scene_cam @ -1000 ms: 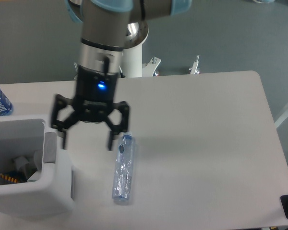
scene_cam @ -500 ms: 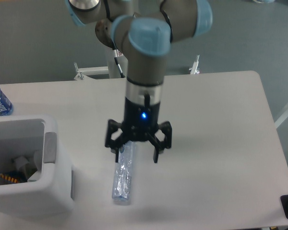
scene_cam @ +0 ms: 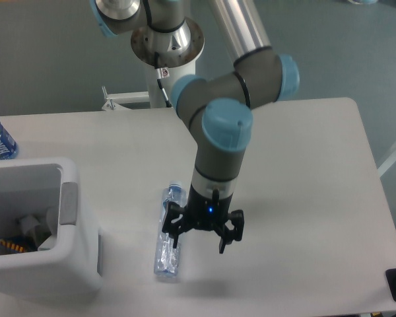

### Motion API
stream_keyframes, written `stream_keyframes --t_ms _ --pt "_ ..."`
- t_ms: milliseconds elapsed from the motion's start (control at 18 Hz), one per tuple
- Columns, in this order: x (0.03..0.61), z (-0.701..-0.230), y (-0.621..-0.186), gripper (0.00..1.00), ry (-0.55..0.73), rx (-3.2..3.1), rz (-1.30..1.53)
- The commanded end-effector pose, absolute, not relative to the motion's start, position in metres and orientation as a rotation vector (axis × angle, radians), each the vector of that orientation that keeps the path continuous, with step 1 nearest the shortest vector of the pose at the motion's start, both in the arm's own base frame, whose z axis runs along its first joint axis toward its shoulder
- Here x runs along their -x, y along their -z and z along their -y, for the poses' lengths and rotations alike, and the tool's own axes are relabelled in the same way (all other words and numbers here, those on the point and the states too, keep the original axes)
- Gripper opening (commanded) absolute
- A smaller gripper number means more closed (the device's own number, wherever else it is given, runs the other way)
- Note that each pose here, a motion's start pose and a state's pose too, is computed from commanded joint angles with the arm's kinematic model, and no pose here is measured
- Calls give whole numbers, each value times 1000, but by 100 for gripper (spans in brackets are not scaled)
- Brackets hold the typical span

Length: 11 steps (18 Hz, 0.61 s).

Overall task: Place the trash in the trash can
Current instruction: 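Move the open gripper over the clear plastic water bottle, then lower the gripper around the bottle's cap end and close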

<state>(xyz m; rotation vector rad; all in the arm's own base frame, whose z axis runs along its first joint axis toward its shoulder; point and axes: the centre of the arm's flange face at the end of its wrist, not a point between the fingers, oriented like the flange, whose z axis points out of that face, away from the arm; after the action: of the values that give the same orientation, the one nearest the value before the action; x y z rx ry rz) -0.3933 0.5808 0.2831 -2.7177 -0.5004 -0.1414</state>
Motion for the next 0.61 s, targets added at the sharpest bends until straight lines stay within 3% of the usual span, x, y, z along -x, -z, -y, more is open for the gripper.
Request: stream_keyframes --t_ms 167,611 --pt "369 -599 -251 100 186 2762 462" --pt "355 -610 -219 100 152 2839 440"
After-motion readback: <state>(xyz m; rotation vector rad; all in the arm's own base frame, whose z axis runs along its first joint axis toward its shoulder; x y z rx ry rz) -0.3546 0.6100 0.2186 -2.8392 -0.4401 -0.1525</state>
